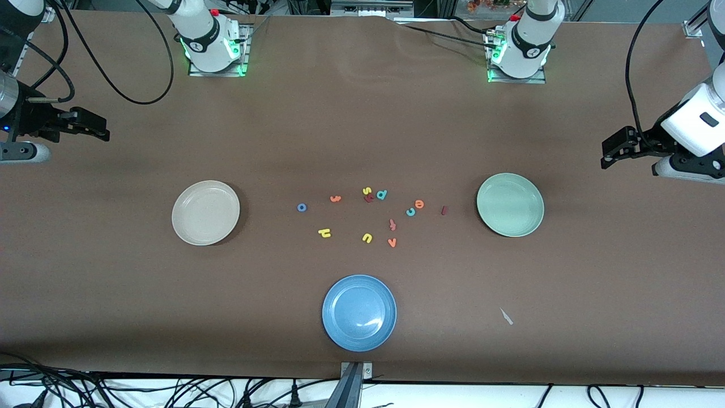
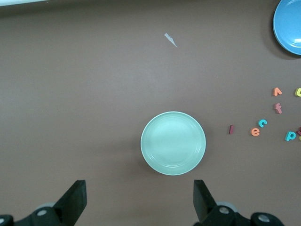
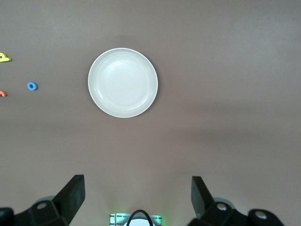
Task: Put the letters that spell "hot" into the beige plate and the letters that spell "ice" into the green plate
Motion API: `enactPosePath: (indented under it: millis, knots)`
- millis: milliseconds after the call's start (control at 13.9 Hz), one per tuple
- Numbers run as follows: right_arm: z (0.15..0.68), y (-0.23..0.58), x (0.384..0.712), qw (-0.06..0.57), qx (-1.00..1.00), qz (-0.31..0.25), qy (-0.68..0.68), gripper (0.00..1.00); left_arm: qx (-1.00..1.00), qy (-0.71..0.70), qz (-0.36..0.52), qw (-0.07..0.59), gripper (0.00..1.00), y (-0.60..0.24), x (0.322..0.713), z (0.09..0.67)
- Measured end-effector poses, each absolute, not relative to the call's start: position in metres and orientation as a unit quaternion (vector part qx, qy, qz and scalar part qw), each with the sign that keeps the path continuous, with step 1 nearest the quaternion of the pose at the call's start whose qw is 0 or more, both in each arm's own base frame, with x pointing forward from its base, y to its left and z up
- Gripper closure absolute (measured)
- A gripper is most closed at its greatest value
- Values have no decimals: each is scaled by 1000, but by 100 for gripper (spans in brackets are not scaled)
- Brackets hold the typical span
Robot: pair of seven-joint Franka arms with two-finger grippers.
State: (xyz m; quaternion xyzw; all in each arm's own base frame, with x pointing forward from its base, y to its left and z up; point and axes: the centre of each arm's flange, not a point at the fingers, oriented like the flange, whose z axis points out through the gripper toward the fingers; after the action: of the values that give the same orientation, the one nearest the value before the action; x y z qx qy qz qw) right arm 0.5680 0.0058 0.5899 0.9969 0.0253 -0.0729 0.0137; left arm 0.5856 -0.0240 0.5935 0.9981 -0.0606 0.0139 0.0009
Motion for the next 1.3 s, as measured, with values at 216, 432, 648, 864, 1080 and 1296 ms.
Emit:
enactPosePath:
  millis: [216, 432, 648, 864, 1080, 1296]
  knots:
    - [590, 6, 568, 14, 997, -73, 25, 0, 998, -61, 14, 1, 0, -24, 586, 594]
    - [590, 6, 568, 14, 997, -73, 25, 0, 998, -61, 14, 1, 0, -24, 586, 594]
    - [590, 6, 568, 14, 997, -73, 25, 0, 998, -61, 14, 1, 0, -24, 586, 594]
    - [590, 5, 568, 14, 997, -73, 24, 0, 998, -61, 14, 1, 0, -24, 586, 593]
    - [590, 4, 568, 14, 997, -73, 24, 0, 998, -61, 14, 1, 0, -24, 586, 593]
    - [590, 4, 568, 14, 997, -73, 24, 0, 998, -60, 11, 2, 0, -23, 587, 590]
